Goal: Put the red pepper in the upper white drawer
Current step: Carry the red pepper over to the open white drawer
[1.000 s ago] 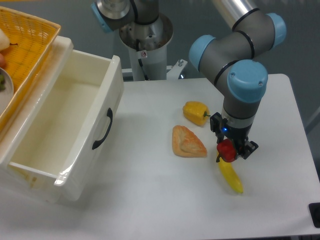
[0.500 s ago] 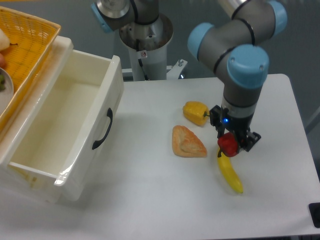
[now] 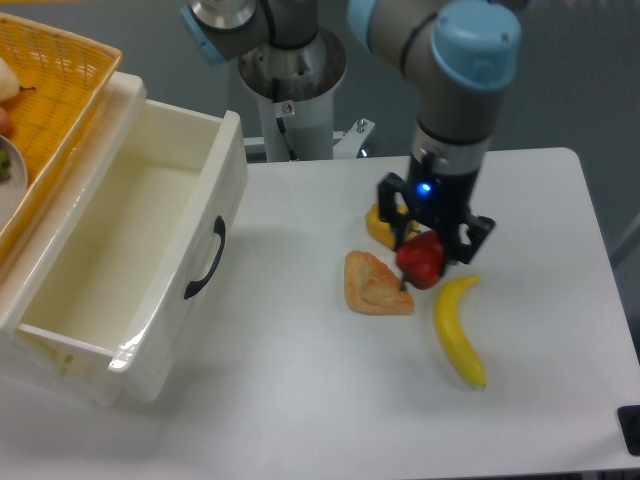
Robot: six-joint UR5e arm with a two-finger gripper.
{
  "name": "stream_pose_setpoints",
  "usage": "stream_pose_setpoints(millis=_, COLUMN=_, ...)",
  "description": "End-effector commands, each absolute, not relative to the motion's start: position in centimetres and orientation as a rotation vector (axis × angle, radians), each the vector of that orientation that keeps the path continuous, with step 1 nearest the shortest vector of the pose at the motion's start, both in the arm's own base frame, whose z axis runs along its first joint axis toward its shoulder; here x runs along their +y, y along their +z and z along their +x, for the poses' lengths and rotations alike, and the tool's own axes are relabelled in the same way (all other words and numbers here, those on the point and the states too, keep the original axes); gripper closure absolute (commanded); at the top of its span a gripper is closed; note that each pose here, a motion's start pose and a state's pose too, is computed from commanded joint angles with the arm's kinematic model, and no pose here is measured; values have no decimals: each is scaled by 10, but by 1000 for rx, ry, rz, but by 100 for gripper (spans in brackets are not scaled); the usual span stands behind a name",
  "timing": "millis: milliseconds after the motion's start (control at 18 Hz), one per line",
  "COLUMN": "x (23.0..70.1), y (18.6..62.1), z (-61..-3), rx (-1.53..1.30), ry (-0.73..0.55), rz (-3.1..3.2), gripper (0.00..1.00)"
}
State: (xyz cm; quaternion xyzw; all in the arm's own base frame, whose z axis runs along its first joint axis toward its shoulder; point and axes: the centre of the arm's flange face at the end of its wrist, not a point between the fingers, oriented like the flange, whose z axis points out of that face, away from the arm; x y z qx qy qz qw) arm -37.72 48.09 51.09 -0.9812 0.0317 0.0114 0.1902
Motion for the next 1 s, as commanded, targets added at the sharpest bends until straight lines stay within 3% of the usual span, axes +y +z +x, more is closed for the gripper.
stream_pose_setpoints(millis=556, x=530, y=556, z=-237, rx=157, ry=-136, rz=-2615, gripper=76)
stream_pose_setpoints(millis=1000, x=548, y=533, z=-196, rx=260, ry=-233, rz=-2620, gripper=75)
